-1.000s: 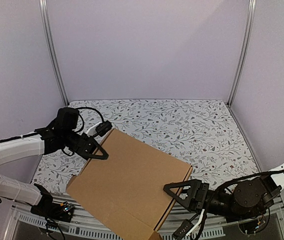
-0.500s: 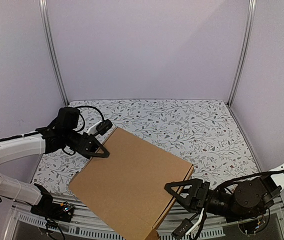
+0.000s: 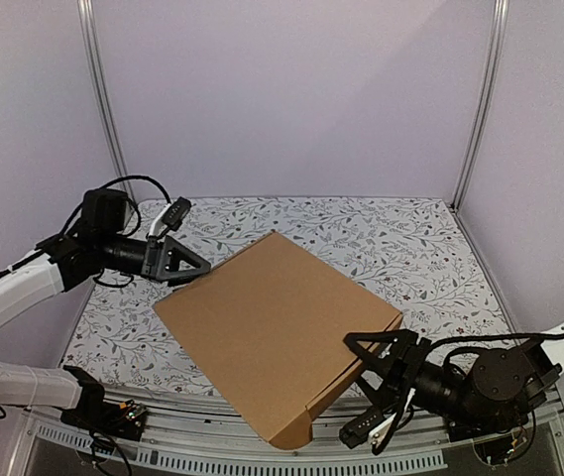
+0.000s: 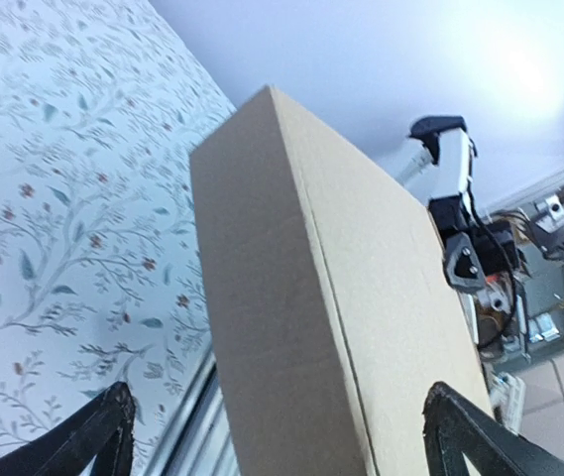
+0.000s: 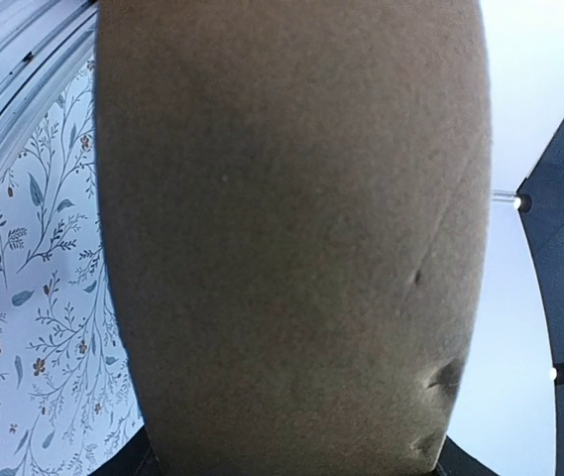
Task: Fold the paper box
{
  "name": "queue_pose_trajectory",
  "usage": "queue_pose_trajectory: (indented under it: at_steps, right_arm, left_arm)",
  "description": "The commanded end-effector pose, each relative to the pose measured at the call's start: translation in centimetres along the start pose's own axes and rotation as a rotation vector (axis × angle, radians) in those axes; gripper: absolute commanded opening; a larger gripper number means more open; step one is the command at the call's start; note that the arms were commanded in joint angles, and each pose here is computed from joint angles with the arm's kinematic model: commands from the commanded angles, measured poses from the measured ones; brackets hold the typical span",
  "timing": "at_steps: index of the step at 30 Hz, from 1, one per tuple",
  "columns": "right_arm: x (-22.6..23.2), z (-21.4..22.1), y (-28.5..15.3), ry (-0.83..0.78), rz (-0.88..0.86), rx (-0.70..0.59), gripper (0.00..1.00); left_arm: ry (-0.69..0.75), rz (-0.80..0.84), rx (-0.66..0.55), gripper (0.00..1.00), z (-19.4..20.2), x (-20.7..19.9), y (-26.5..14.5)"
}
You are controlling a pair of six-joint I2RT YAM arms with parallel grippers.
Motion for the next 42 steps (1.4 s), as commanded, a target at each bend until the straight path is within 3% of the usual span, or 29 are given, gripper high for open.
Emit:
queue_pose_trajectory:
  at_steps: [1,7,14,22,27,31,42]
  right_arm:
    - [-1.1,1.4,-0.1,0.21,0.056,0.053,0.4]
    - [-1.0,2.9,1.0,0.359,0.068,0.106,0.39]
    - [-2.8,5.6,4.1,0.687,0.032,0.112,0.39]
    - [-4.8,10.2,7.0,1.219,-0.13,-0.018,0.36]
    - [-4.8,12.1,8.4,1.405,-0.221,-0.117,0.34]
    - [-4.6,13.4,9.2,1.506,-0.262,-0.234,0.34]
    - [-0.5,15.1,10.1,1.507,-0.269,-0.414,0.32]
  left_arm:
    - [0.113,-0.412,-0.188,1.0,-1.8,0.6,-4.0]
    - [0.196,-0.672,-0.436,1.0,-3.1,-0.9,-8.9]
    - [0.318,-0.592,-0.532,1.0,-3.4,-2.2,-9.0]
    - [0.292,-0.492,-0.589,1.0,-1.2,-1.1,-8.1]
    - [0.26,-0.425,-0.585,1.0,-0.2,0.0,-7.2]
    - [0.212,-0.385,-0.578,1.0,0.3,1.1,-6.5]
    - [0.141,-0.39,-0.523,1.0,1.5,3.2,-5.4]
Point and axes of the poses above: each gripper's point midway between its finger pads, its own y axis out along the fingers, its own x axis along the line the jaws close on, z = x × y, the point moved 7 cm from there along -y, back along the fingers, and after that the axes turned 9 degrees about y, right-handed, at the moved point
